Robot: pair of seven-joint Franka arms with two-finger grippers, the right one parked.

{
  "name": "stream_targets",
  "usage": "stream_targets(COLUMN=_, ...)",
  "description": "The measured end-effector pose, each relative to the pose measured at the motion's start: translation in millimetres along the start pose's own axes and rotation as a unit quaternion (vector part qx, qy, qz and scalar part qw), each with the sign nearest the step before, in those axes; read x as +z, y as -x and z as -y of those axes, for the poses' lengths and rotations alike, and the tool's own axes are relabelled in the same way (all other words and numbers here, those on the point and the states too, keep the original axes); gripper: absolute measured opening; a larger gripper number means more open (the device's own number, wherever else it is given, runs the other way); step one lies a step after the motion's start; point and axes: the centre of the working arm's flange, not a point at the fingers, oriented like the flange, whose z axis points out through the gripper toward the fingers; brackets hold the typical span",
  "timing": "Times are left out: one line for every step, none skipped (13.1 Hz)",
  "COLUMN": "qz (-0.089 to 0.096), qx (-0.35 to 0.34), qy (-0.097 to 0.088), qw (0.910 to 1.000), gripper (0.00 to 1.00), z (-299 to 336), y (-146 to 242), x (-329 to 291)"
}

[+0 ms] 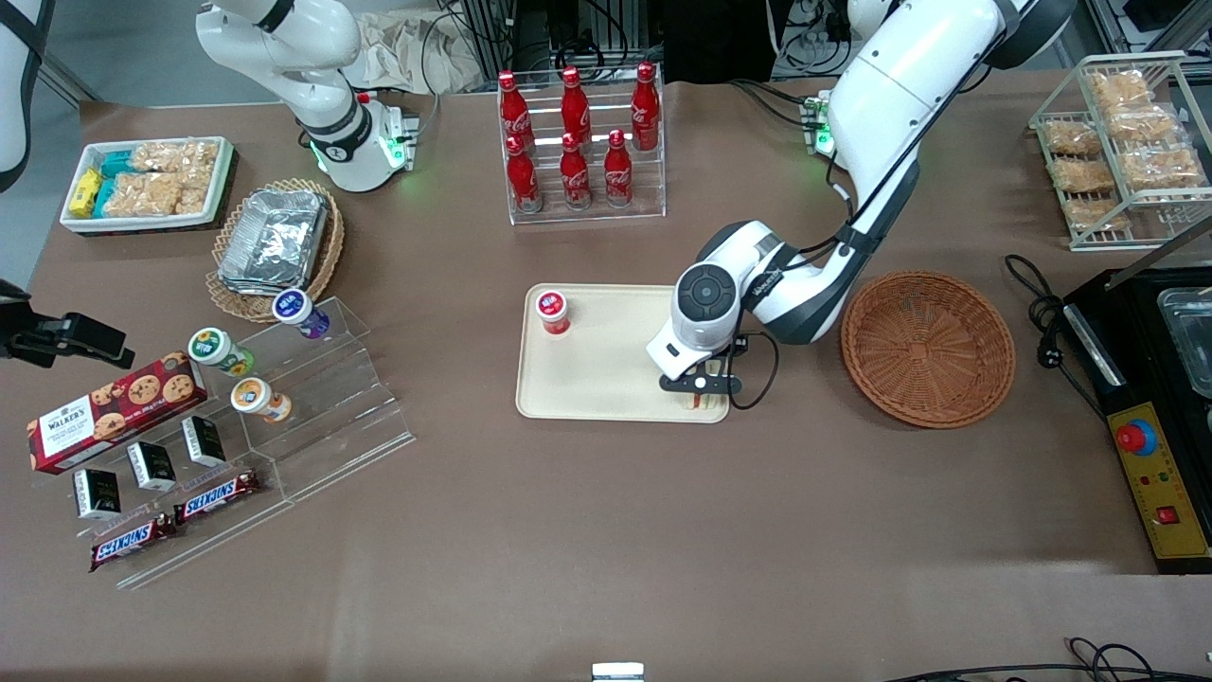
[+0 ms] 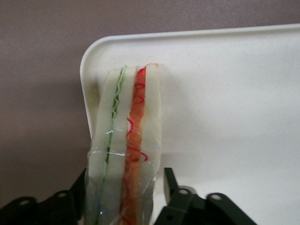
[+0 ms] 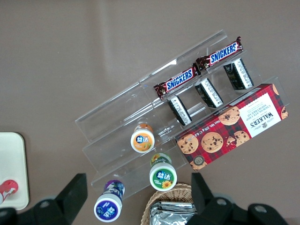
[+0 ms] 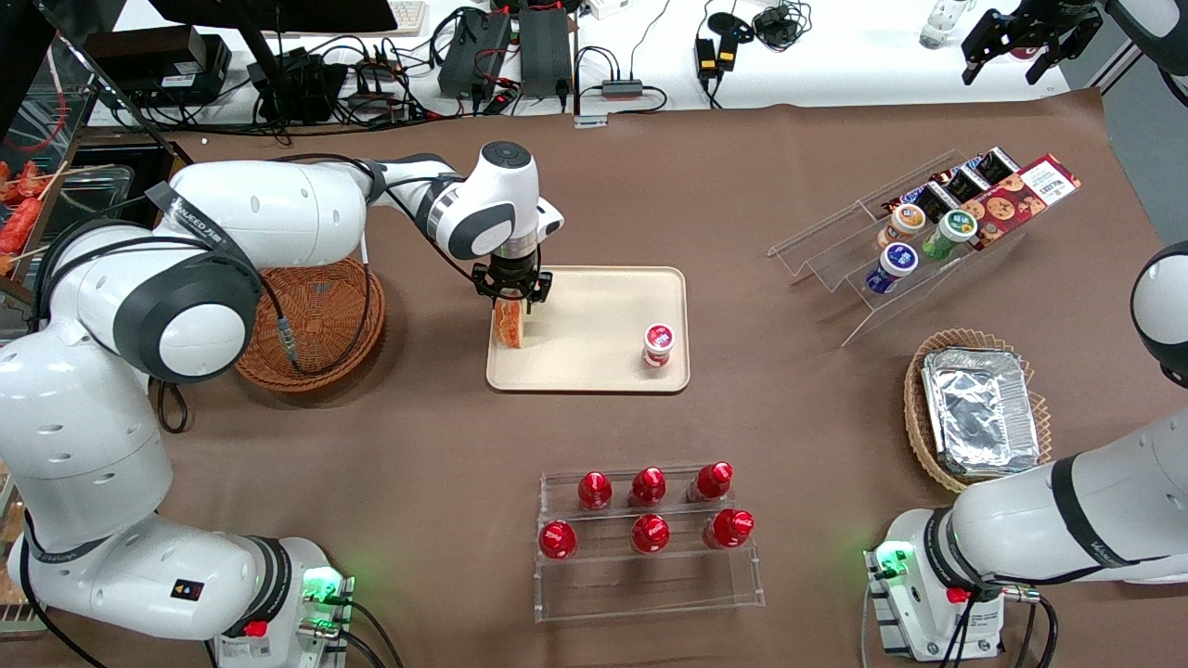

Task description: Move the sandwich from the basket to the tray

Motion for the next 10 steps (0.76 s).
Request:
stream_targets(qz=-0.003, qx=-0.002, qy=0.001, qw=1.0, gripper=0.83, z=0, y=-2, x=-3)
stream_targets(qz=-0.007, qx=-0.005, qy=0.003, qw=1.0, gripper=0.96, z=1, y=-6, x=-9)
stream_targets(qz=-0.01, qx=-0.01, qy=0.003, qw=0.9999, gripper=1.0, z=2, y=-10, x=-20)
stream_targets(qz=-0.009, qx=-0.017, qy=-0.001, qw=0.9998, gripper=1.0, z=4, y=-14, x=-37)
stream_targets(qz=-0.005, qx=-0.027, qy=-0.004, qw=0.9996, gripper=1.0, z=7, y=-18, x=-61)
stream_targets(qz=-0.003, qx=-0.04, qy=-0.003, qw=0.9992, gripper=1.0, z=12, y=-21, x=-95)
stream_targets(qz=-0.005, qx=-0.056, qy=-0.001, qw=0.9984, gripper=1.0, z=22, y=-23, x=-134)
stream_targets(qz=-0.009, qx=-0.08, qy=0.004, qw=0.9967, gripper=1.0, z=41, y=-26, x=-178)
stream_targets(qz=-0.015, qx=-0.104, qy=0.012, qw=0.9944, gripper=1.0, z=64, y=-24, x=-221)
stream_targets(qz=-0.025, qx=-0.127, qy=0.017, qw=0.9915, gripper=1.0, z=88, y=-20, x=-257)
